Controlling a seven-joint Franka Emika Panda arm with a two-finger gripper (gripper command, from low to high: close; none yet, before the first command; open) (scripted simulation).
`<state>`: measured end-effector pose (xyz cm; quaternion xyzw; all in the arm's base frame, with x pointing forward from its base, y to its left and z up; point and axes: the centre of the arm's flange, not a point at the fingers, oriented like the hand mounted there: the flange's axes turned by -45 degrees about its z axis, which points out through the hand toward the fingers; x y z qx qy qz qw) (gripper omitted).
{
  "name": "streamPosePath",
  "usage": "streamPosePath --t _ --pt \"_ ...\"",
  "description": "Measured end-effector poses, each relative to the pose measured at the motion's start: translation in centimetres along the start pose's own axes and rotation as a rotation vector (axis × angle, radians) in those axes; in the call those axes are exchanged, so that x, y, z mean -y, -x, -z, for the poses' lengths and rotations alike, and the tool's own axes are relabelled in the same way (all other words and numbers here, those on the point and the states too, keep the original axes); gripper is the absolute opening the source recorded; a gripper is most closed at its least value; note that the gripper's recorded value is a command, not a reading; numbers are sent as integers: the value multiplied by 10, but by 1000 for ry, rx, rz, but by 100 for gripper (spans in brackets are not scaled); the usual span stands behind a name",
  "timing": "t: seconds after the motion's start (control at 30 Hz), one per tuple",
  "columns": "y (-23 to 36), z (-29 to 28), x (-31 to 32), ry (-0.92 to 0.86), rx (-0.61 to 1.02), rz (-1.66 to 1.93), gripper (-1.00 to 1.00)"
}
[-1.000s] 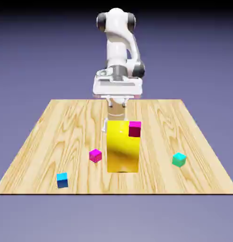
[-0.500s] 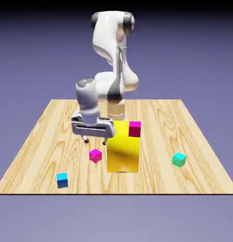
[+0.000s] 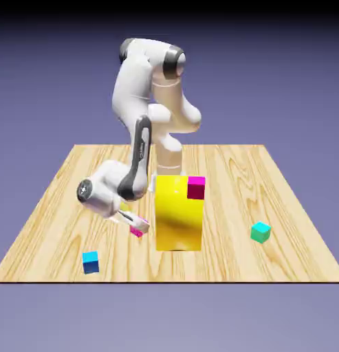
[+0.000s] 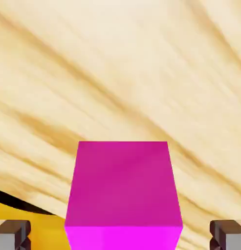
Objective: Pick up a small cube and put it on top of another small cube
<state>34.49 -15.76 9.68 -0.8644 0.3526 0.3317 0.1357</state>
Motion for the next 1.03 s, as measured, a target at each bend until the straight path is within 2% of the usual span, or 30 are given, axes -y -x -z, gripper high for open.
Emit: streamPosePath --t 0.03,0.17,0.27,0.4,0.53,0.7,0.8,0.93,0.97,1.03 --pt "0 0 0 -1 0 0 -100" --pt "13 66 3 8 0 18 -100" --pt "31 123 49 -29 -49 32 -100" --pt "91 198 115 -114 -75 15 -100" --pt "177 233 178 -107 -43 32 -100" --pt "256 229 217 -17 -1 31 -100" --pt "247 213 206 13 1 15 -100" --pt "235 157 207 14 2 17 -100" --pt "234 148 205 13 1 16 100" --pt "233 149 205 14 0 14 100"
